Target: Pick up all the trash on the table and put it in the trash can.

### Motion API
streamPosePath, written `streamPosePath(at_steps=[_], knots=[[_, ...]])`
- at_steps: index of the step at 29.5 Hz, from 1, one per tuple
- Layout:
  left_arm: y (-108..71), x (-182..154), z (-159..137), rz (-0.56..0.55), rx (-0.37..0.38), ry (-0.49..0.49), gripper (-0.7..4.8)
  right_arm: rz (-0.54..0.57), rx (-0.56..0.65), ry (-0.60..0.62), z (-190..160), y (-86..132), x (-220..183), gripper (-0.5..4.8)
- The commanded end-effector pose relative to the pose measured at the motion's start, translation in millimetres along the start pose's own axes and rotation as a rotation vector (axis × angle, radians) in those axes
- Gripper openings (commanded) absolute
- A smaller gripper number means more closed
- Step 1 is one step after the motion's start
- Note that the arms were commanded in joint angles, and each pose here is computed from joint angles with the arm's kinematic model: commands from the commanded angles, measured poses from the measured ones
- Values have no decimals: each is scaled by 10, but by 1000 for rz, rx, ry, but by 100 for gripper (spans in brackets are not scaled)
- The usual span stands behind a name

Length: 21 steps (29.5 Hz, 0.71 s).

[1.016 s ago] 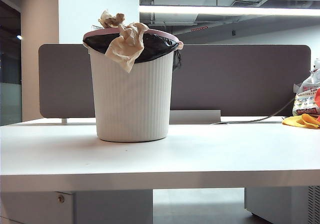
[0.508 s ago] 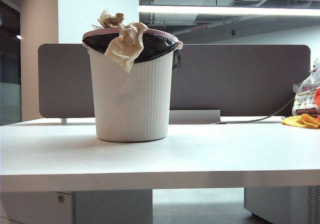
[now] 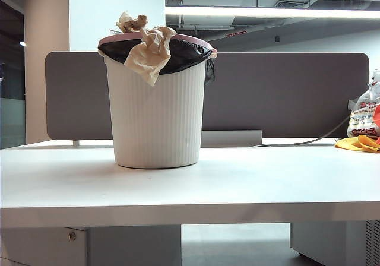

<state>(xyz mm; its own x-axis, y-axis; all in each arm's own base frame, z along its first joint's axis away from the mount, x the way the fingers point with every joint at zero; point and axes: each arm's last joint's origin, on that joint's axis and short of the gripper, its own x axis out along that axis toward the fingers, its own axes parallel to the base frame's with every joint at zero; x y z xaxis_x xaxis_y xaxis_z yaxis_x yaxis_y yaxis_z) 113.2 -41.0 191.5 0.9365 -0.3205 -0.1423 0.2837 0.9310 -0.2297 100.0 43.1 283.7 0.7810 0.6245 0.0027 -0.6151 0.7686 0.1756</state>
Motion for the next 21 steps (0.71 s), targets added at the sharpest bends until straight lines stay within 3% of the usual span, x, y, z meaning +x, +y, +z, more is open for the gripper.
streamPosePath(at_steps=[1,8,11,21], knots=[[18,19,-68,-12,0,-65,-5,-6,27,-68,-224,-76,75,-8],[75,39,-313,-14,5,-47,-5,-102,58,18,-783,-218,123,-8],[71,41,-328,-32,50,-29,-5,-132,42,59,-944,-252,118,-8],[67,40,-335,-51,46,-19,-5,-173,61,169,-1321,-312,80,-8]])
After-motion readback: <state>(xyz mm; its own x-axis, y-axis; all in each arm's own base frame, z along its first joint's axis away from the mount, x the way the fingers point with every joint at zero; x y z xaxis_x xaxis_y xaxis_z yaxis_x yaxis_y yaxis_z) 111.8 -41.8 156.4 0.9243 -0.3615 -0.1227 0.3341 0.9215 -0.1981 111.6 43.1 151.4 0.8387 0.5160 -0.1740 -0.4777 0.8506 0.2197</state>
